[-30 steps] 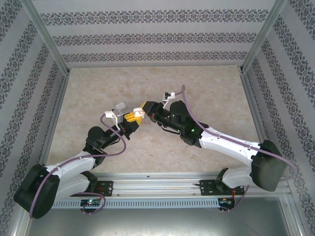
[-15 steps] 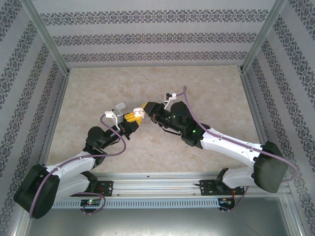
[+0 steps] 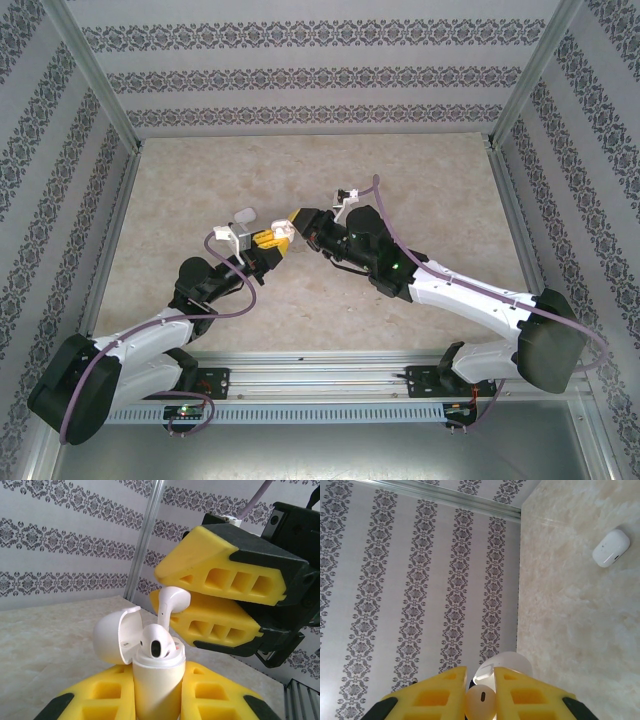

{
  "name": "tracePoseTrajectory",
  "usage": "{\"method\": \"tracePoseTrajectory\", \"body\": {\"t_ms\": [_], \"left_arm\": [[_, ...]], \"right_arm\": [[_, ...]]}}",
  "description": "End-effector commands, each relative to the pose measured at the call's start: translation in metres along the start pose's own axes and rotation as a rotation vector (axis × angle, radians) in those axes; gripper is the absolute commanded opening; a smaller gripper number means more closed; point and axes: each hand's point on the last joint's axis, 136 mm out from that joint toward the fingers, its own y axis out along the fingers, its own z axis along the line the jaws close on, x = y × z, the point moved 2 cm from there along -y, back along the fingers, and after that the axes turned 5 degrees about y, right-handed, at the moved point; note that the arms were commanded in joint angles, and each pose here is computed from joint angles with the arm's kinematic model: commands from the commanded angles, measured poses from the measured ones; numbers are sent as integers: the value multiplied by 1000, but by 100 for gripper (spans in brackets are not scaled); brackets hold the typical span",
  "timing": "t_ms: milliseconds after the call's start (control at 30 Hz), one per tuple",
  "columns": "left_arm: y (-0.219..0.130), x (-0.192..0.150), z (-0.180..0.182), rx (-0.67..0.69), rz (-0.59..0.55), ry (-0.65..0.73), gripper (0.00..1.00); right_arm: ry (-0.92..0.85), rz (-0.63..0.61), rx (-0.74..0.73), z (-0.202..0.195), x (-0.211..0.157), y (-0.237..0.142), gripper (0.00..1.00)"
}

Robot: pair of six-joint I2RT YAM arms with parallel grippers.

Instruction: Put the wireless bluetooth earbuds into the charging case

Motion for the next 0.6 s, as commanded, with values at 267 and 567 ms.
{"method": "tracePoseTrajectory", "body": {"t_ms": [267,567], "left_arm": [[-1,30,-6,-22,-110,61,0],[0,27,-5,-22,-101,61,0]], "right_arm": [[9,30,4,8,-6,0,18],[20,44,23,13,-8,4,18]]}}
